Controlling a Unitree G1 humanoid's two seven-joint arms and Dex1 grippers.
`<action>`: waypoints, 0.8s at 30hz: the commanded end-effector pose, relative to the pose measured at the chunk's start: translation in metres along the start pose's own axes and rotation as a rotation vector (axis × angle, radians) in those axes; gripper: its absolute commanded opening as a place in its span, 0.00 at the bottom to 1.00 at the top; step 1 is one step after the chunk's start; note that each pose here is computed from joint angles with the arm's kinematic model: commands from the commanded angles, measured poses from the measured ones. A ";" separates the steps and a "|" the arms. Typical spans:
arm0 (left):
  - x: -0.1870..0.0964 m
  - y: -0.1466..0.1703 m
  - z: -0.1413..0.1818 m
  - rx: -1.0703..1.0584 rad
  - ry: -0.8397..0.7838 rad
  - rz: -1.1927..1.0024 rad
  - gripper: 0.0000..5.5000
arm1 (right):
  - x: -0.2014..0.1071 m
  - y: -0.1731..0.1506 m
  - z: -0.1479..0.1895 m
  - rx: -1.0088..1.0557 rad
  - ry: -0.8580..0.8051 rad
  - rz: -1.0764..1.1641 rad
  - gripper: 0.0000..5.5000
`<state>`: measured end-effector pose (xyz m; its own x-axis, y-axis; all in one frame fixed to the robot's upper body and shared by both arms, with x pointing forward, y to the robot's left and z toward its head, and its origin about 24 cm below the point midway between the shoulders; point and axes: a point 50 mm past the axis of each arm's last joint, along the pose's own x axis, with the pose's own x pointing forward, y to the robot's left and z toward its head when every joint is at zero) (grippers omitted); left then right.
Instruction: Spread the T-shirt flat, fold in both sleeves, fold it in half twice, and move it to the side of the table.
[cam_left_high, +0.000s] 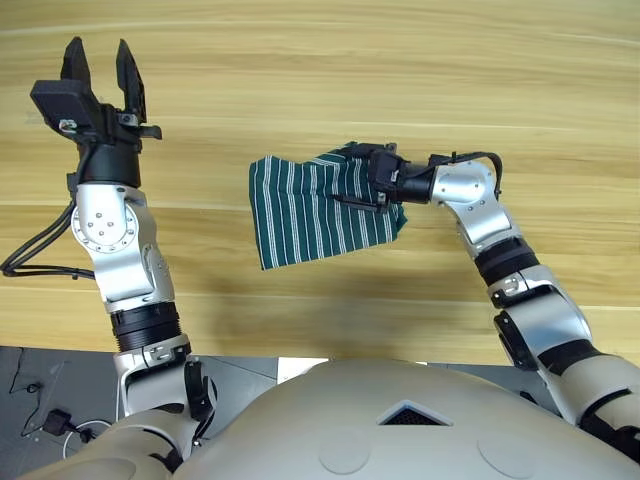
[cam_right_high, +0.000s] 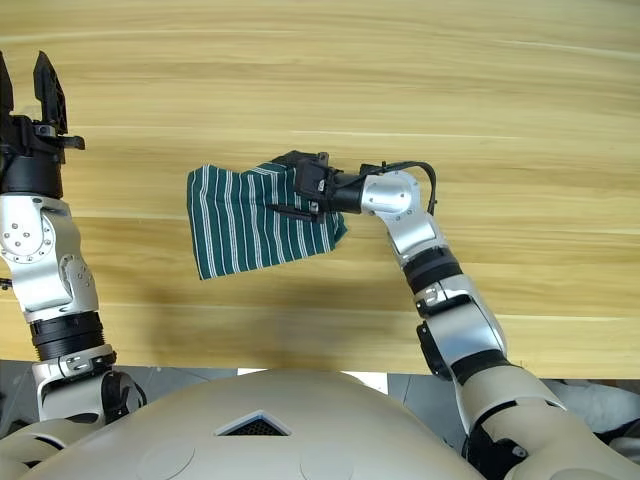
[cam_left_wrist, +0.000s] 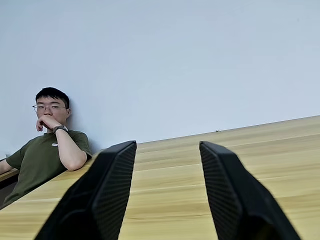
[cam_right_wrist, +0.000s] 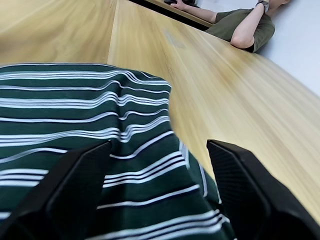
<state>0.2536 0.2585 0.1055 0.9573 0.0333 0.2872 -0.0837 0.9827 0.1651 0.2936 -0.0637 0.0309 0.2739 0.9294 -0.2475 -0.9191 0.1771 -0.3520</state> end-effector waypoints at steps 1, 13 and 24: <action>-0.003 -0.015 -0.010 -0.005 0.032 -0.044 0.43 | 0.013 -0.009 0.004 -0.053 0.005 -0.020 0.64; -0.011 -0.027 -0.024 -0.072 0.047 -0.089 0.43 | 0.021 0.000 -0.031 -0.119 0.245 -0.084 0.64; -0.019 -0.040 -0.031 -0.086 0.060 -0.129 0.43 | -0.030 -0.026 -0.063 -0.183 0.504 -0.286 0.64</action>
<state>0.2491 0.2224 0.0634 0.9742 -0.0898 0.2071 0.0717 0.9931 0.0933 0.3225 -0.0556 0.0100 0.5458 0.7592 -0.3547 -0.7460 0.2474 -0.6183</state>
